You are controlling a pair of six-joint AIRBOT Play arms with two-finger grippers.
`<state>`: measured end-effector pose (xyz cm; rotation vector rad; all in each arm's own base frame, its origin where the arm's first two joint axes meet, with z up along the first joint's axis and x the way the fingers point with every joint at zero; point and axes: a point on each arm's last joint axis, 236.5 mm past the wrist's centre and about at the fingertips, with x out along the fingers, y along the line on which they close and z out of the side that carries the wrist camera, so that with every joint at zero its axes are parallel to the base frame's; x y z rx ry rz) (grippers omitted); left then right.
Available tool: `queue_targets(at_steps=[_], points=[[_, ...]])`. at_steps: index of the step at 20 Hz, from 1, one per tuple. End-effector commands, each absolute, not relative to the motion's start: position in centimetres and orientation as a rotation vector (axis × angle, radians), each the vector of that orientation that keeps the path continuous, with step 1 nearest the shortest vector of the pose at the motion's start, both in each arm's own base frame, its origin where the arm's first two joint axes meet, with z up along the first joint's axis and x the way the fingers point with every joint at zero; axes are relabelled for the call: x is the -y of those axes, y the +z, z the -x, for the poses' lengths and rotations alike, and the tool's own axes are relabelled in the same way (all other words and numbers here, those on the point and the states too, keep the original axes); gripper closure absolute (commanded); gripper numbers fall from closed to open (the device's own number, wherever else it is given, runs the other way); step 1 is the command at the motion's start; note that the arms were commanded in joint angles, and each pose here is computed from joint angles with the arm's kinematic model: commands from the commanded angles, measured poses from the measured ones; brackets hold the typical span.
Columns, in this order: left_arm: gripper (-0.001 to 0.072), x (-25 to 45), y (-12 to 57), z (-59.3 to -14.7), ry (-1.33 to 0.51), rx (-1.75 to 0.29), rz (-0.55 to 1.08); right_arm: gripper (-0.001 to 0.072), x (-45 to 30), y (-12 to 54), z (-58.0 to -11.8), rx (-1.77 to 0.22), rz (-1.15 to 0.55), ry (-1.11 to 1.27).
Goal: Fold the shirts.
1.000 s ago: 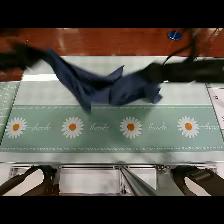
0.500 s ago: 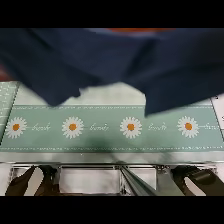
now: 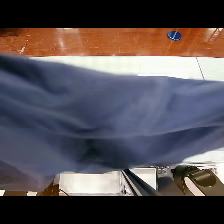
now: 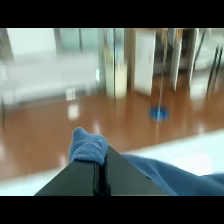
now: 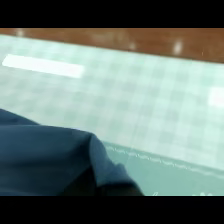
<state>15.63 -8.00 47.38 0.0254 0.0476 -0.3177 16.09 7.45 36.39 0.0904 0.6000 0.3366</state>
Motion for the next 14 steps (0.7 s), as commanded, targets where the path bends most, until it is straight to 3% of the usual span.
queue_targets(at_steps=[1,5,9,14], points=[[0.0685,6.8,39.6,-18.7,-0.293,-0.318,0.011,0.0691,-8.5,31.7,-18.7,-0.716,-0.107,0.339],[0.0685,6.5,26.7,-26.1,-0.279,-0.643,0.093,0.0691,-10.2,23.2,-26.1,-0.845,-0.098,0.323],[0.0685,5.5,13.8,-34.1,-0.189,-0.826,0.226,0.0691,-11.9,14.3,-35.4,-0.971,-0.088,0.295],[0.0685,6.0,4.3,-43.4,-0.134,-0.925,0.417,0.0689,-12.8,5.8,-45.7,-1.088,-0.343,0.288]])
